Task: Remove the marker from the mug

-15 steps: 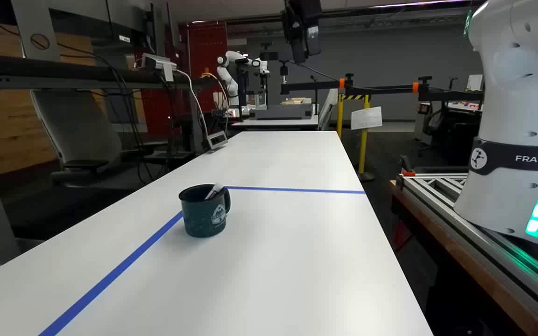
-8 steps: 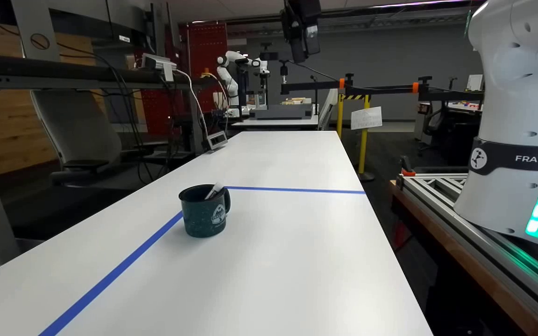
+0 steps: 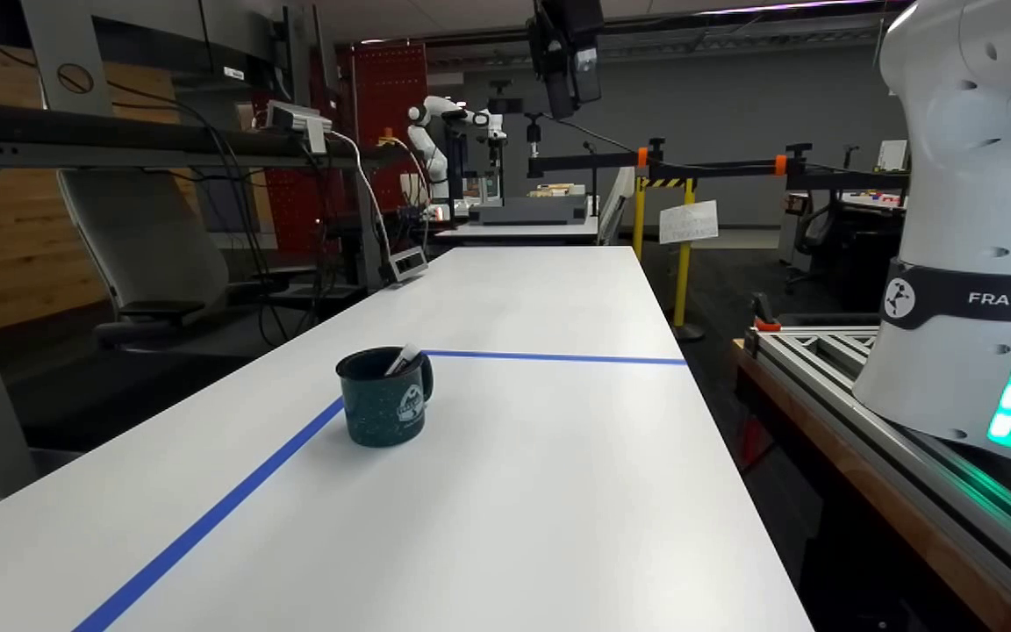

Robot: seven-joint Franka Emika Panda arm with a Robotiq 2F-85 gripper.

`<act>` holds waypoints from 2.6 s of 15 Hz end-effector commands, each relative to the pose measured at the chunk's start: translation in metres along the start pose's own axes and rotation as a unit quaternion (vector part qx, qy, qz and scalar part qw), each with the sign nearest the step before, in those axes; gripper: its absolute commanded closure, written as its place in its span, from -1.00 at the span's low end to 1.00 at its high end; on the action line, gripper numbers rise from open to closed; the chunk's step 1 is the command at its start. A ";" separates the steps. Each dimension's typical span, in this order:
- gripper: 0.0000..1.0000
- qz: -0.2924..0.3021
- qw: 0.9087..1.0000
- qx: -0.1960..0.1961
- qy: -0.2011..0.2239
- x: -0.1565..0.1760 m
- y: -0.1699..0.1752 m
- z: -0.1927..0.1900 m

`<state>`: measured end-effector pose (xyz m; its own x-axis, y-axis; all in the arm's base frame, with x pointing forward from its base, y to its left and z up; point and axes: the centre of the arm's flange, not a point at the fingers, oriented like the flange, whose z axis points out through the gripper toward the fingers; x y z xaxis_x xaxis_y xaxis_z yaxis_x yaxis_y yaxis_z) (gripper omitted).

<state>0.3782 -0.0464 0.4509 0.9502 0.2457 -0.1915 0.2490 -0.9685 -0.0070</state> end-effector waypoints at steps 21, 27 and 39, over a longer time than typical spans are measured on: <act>-1.00 -0.108 0.994 -0.027 -0.024 0.150 0.138 0.017; -1.00 -0.116 0.992 -0.034 -0.031 0.153 0.124 0.032; -1.00 -0.194 0.978 -0.044 -0.066 0.219 0.083 0.079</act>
<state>0.5755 -0.0761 0.3462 0.7712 0.5628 -0.2974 0.5829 -0.8121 -0.0252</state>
